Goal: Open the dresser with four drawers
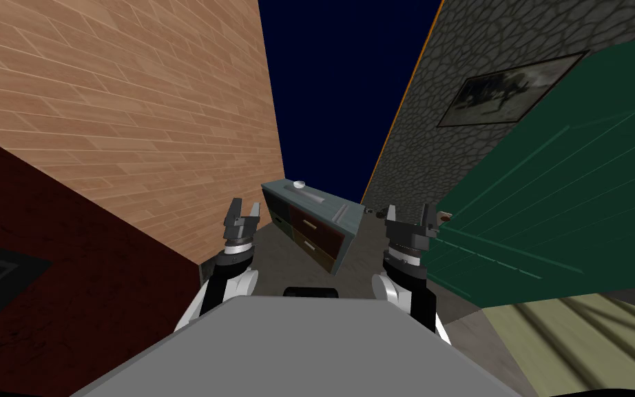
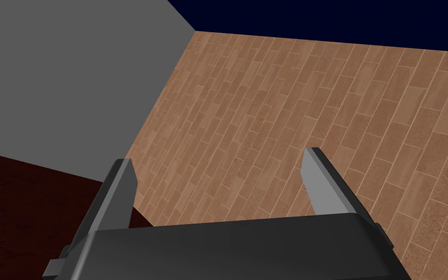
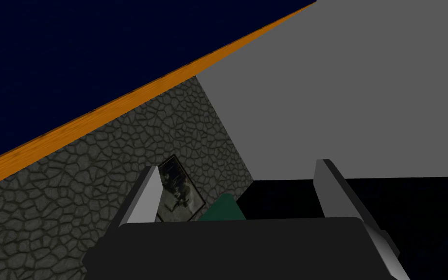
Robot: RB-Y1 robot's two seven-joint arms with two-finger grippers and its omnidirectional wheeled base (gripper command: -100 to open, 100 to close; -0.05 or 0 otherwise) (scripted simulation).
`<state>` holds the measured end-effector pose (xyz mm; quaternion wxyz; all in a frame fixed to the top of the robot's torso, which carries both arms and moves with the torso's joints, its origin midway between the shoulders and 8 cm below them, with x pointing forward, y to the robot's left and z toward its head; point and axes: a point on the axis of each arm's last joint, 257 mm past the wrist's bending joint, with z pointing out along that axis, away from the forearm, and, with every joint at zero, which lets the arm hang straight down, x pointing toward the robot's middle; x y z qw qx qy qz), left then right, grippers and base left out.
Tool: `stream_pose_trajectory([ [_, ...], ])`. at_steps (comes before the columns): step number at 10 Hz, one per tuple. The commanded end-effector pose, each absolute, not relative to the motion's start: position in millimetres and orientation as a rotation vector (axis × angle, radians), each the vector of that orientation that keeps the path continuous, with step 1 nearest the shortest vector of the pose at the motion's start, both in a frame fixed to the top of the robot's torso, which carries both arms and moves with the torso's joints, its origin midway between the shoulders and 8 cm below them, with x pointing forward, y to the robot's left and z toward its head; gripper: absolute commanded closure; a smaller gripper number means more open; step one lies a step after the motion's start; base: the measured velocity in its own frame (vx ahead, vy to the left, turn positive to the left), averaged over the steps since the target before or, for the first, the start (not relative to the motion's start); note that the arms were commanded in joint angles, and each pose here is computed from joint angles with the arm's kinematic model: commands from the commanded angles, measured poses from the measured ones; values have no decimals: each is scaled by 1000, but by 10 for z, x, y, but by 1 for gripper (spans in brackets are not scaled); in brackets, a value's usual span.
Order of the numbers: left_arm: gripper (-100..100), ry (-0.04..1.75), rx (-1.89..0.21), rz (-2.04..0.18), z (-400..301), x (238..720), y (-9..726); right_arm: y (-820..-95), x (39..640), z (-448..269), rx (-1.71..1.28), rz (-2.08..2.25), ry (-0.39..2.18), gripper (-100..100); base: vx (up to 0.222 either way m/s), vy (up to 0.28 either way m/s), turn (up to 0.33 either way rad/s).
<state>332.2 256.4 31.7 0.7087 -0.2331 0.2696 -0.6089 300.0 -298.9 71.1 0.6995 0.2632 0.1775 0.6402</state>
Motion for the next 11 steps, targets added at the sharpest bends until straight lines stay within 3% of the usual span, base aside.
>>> stream_pose_trajectory([
  [1,0,598,-517,-1352,317,3322,2564,-2989,3000,711,586,1426,396,0,0,0,0],
  [9,0,598,-517,-1352,319,3321,2564,-2989,3000,712,586,1426,395,0,0,0,0],
  [10,-100,644,-507,-1353,236,3386,2513,-2989,3000,712,586,1426,395,0,16,-4,-45],
  [11,-100,687,-510,-1351,124,3471,2468,-2989,3001,710,586,1426,396,0,38,-3,-101],
])
